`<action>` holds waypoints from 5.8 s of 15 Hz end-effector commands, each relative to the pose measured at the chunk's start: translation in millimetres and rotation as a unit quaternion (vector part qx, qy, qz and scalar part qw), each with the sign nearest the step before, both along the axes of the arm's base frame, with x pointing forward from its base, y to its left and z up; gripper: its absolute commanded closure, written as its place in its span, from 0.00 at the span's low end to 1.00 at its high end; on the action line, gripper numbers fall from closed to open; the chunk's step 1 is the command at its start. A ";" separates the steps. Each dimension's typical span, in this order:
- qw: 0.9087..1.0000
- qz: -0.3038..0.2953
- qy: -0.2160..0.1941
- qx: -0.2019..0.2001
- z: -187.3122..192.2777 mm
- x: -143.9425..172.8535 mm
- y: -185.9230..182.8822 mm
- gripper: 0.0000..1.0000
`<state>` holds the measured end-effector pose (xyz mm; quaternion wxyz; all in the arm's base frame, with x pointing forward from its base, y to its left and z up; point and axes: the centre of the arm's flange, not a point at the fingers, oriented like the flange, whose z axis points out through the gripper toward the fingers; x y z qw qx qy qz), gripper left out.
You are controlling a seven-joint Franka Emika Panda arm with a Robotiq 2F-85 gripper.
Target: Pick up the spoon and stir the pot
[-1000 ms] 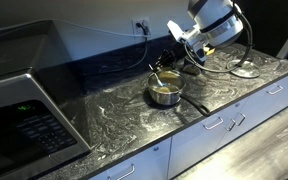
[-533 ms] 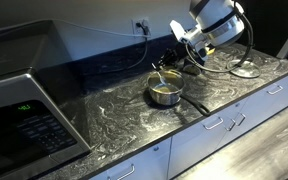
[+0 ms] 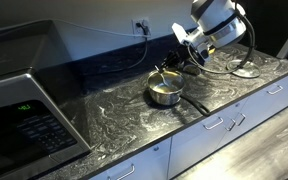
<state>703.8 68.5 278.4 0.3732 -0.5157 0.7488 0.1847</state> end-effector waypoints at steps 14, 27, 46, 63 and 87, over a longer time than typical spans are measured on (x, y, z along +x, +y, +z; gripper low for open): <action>0.992 0.052 0.101 0.053 18.2 -27.3 12.0 0.97; 0.996 0.069 0.040 0.044 8.2 -24.3 36.1 0.97; 0.992 0.091 -0.066 0.056 108.0 -61.2 20.5 0.97; 0.987 -0.046 -0.064 -0.139 151.6 -100.9 -55.8 0.97; 0.914 -0.119 0.199 -0.333 12.7 -57.2 -62.8 0.97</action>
